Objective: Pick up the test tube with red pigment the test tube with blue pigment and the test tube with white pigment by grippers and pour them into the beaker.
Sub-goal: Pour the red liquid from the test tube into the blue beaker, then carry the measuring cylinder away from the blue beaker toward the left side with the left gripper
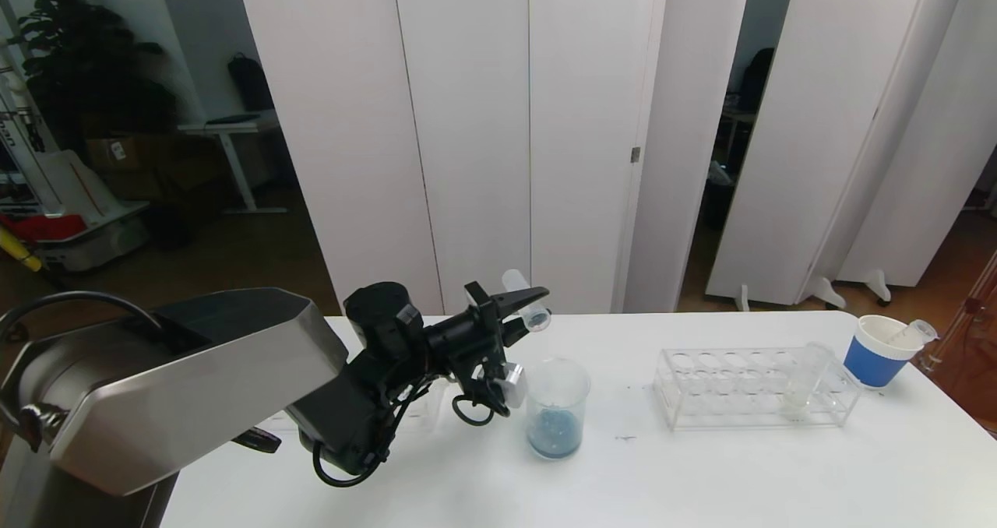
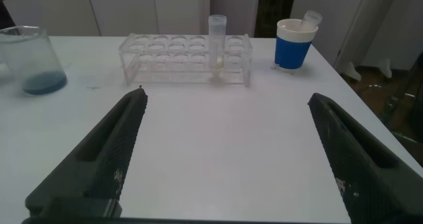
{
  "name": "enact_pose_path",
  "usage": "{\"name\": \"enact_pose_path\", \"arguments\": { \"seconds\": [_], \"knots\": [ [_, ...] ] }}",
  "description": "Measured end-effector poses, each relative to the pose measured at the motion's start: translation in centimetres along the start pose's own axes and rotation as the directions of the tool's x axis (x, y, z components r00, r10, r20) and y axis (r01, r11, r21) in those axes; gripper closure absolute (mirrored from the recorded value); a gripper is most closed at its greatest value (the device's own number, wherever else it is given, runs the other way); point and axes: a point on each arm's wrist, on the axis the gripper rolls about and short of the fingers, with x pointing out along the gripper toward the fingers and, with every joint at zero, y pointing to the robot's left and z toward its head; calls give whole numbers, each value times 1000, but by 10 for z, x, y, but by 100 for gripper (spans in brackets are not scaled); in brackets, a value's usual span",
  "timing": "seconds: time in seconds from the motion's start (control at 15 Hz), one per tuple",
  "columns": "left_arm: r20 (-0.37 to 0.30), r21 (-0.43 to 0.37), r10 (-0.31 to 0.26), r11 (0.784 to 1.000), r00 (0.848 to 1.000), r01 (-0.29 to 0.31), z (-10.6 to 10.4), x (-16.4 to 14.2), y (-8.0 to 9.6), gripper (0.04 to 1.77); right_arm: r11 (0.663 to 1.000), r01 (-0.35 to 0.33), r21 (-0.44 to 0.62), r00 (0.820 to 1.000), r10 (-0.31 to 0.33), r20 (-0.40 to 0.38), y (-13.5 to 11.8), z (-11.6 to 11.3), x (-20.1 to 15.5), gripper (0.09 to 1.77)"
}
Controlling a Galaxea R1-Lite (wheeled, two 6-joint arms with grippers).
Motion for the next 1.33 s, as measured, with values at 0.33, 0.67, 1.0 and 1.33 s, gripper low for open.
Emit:
{"name": "enact_pose_path", "arguments": {
  "seconds": [0.33, 0.67, 1.0, 1.33],
  "knots": [
    [-31, -98, 23, 995, 999, -26, 3, -3, 14, 123, 1000, 0, 0, 1000, 0, 0, 0, 0, 0, 11],
    [-40, -298, -17, 955, 999, 5, 6, -7, 25, 123, 1000, 0, 0, 1000, 0, 0, 0, 0, 0, 11],
    [-58, -615, -99, 787, 993, 43, 10, -21, 28, 123, 1000, 0, 0, 1000, 0, 0, 0, 0, 0, 11],
    [-73, -796, -130, 605, 989, 20, 18, -34, 52, 123, 1000, 0, 0, 1000, 0, 0, 0, 0, 0, 11]
  ]
}}
